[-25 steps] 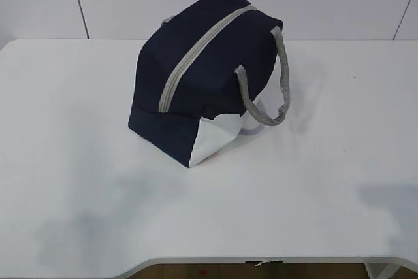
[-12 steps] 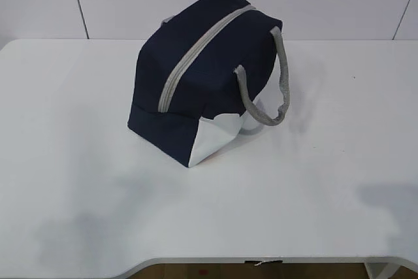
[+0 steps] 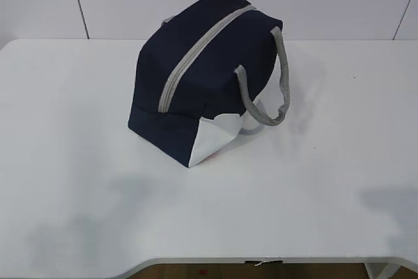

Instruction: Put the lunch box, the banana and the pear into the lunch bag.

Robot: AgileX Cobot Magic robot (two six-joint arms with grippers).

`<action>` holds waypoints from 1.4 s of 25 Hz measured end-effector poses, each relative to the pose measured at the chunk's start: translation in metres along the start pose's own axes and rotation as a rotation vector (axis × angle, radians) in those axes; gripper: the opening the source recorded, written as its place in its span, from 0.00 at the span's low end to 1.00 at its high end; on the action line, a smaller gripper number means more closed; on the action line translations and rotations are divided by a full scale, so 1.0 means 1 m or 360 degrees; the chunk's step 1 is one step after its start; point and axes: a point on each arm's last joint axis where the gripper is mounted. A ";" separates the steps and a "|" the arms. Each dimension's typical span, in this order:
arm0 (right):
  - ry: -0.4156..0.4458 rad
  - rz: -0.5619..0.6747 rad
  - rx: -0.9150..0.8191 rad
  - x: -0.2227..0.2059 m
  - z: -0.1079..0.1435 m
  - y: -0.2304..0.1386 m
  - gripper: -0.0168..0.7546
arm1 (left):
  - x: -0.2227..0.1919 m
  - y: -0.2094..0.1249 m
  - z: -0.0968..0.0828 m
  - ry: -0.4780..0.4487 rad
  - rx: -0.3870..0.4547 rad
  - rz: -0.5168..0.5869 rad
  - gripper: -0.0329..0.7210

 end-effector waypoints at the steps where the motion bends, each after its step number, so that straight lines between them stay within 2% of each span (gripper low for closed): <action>1: -0.0017 -0.0034 0.0005 0.003 0.000 -0.002 0.56 | 0.001 -0.001 0.001 0.0037 0.0031 -0.0025 0.54; 6: -0.0056 -0.0217 0.0005 0.016 0.002 -0.013 0.56 | 0.012 -0.009 0.001 0.0220 0.0162 -0.0203 0.54; 10: -0.0078 -0.0319 0.0005 0.023 0.004 -0.019 0.56 | 0.021 -0.018 -0.002 0.0266 0.0177 -0.0331 0.54; 35: -0.0078 -0.0322 0.0005 0.023 0.004 -0.020 0.57 | 0.021 -0.018 -0.002 0.0269 0.0179 -0.0329 0.54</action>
Point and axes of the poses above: a point on each arm's last joint axis where the gripper is mounted, x pointing back along that axis away from the gripper, z along the wrist's bending axis when the last joint is at zero, y = z × x, and after that the axes turned 10 degrees about x, right-handed
